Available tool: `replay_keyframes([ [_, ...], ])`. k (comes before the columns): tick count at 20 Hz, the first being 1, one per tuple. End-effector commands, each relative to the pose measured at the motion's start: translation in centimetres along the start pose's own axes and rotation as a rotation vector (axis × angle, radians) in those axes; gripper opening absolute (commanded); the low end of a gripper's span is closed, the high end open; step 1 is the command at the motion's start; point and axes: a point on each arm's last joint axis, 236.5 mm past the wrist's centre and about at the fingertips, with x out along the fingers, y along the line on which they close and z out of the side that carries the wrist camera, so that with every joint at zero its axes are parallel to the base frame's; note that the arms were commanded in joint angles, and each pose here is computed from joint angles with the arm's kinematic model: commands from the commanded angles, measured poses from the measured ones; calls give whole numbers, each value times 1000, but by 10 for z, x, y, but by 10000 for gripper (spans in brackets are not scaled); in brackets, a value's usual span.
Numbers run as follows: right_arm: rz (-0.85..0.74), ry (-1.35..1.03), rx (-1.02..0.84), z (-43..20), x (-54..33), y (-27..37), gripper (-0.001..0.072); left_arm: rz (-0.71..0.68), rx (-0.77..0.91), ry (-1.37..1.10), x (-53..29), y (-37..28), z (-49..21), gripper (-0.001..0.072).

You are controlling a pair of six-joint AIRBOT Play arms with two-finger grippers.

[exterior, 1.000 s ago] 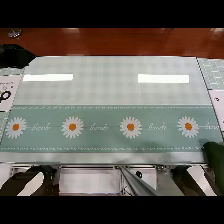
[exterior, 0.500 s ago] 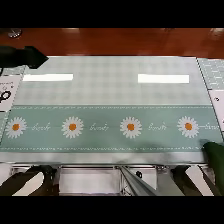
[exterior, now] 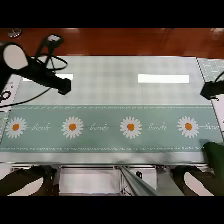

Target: Fold the shirts.

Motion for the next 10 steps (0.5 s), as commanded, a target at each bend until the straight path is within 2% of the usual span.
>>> replay_keyframes([
  [1, 31, 60, -94, 1, 8, 44, 593, 39, 22, 33, 0, -33, -4, 720],
  [5, 117, 77, -39, 2, 17, 65, 592, 22, -14, -29, 1, -48, 11, 720],
  [10, 117, 75, -39, 2, 17, 66, 592, 20, -15, -28, 1, -49, 11, 720],
])
